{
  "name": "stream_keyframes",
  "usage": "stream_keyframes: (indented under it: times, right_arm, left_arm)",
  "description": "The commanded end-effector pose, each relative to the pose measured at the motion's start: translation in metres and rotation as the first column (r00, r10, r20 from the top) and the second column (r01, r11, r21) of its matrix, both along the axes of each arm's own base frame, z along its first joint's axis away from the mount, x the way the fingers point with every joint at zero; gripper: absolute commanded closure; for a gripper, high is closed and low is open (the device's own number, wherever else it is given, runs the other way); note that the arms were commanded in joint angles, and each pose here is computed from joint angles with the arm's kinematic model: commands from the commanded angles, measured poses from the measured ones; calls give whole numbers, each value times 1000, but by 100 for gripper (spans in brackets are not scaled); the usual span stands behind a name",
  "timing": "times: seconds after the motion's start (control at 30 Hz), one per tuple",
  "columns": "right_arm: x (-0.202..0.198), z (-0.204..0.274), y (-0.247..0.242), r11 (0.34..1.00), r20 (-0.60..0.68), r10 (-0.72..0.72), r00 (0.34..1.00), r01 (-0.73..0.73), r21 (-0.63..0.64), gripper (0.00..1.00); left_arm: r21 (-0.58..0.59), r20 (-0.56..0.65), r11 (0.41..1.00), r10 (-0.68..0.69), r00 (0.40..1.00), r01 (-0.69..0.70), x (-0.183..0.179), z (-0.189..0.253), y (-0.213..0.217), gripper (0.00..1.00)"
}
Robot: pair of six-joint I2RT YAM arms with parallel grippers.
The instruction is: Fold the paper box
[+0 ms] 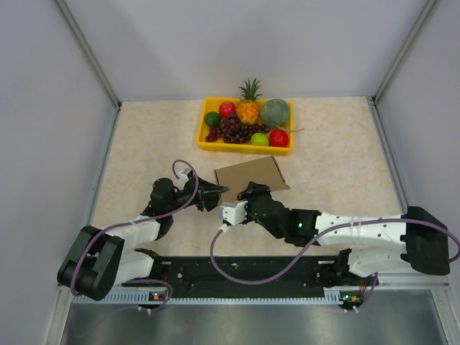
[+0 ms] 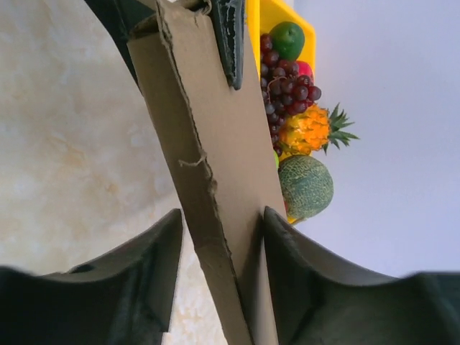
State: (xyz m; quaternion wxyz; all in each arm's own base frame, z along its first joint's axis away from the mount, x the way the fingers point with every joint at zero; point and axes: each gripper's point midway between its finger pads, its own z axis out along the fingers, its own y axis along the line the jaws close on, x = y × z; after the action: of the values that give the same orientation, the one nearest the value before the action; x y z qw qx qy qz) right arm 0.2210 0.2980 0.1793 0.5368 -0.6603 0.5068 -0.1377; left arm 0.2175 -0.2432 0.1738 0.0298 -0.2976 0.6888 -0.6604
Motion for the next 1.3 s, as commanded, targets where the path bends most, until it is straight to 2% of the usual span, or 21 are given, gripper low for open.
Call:
stream_keyframes:
  times: [0.0, 0.13, 0.17, 0.23, 0.27, 0.33, 0.4, 0.43, 0.47, 0.5, 0.53, 0.6, 0.67, 0.73, 0.77, 0.8, 0.87, 0.97, 1.07, 1.17, 1.27]
  right_arm:
    - [-1, 26, 11, 996, 13, -16, 1000, 15, 90, 61]
    - [-4, 16, 8, 996, -68, -31, 997, 36, 76, 69]
    - [-9, 8, 7, 997, -122, -23, 992, 33, 75, 70]
    - [-8, 7, 2, 995, -183, -35, 982, 52, 90, 74]
    - [-14, -4, -1, 996, -254, -26, 967, 48, 79, 75]
    - [-17, -5, -4, 994, -327, -27, 945, 58, 87, 76]
    - [-26, -17, -11, 995, -444, -15, 896, 56, 79, 76]
    - [-26, -16, -12, 994, -483, -15, 875, 66, 88, 76]
    - [-29, -21, -13, 992, -549, -4, 836, 71, 101, 76]
    - [-31, -27, -18, 994, -586, -18, 810, 80, 80, 76]
    - [-31, -28, -17, 993, -616, -13, 787, 80, 81, 76]
    - [-33, -30, -16, 990, -694, 13, 720, 88, 110, 76]
    - [-41, -40, -16, 991, -769, 31, 639, 78, 105, 75]
    - [-33, -41, -24, 990, -811, 11, 585, 110, 93, 75]
    - [-34, -47, -23, 991, -835, 9, 549, 106, 81, 75]
    - [-31, -44, -21, 991, -839, 13, 544, 108, 85, 74]
    - [-26, -45, -25, 988, -869, 11, 495, 126, 84, 74]
    - [-19, -45, -22, 989, -883, 1, 469, 133, 72, 74]
    - [-15, -46, -18, 989, -888, 0, 460, 130, 67, 75]
    - [-10, -46, -19, 989, -885, -5, 465, 135, 65, 75]
    - [-9, -44, -20, 988, -886, -4, 464, 138, 68, 76]
  left_arm:
    - [-52, 85, 998, -19, 996, 23, -6, 22, 1, 70]
    - [-7, 173, 999, -48, 984, 50, -8, 22, 1, 52]
    - [36, 231, 998, -62, 971, 55, -10, 18, 2, 49]
    - [122, 242, 990, -103, 965, 76, -15, 5, 5, 47]
    - [213, 313, 975, -134, 940, 68, -14, -9, 13, 45]
    - [338, 301, 940, -152, 941, 43, -19, -28, 27, 43]
    - [432, 456, 901, -181, 871, -40, -15, -20, 41, 43]
    - [508, 400, 860, -176, 899, -57, -19, -34, 52, 43]
    - [563, 472, 818, -207, 857, -113, -15, -32, 60, 43]
    - [571, 545, 801, -207, 813, -179, -13, -13, 66, 43]
    - [605, 555, 762, -197, 808, -230, -9, -13, 75, 44]
    - [614, 644, 731, -247, 724, -297, -6, 7, 79, 46]
    - [615, 694, 725, -310, 650, -311, -5, 21, 76, 51]
    - [617, 712, 734, -367, 598, -284, -4, 26, 67, 51]
    - [616, 738, 738, -417, 531, -276, -5, 35, 59, 50]
    - [634, 725, 730, -447, 524, -255, -2, 32, 54, 48]
    - [653, 729, 719, -514, 451, -237, -1, 37, 40, 46]
    - [655, 746, 720, -572, 341, -227, 3, 46, 20, 43]
    - [684, 726, 694, -624, 289, -222, 11, 50, 6, 48]
    - [724, 690, 641, -667, 282, -256, 26, 49, 0, 51]
    - [762, 647, 608, -706, 288, -221, 33, 42, -6, 56]
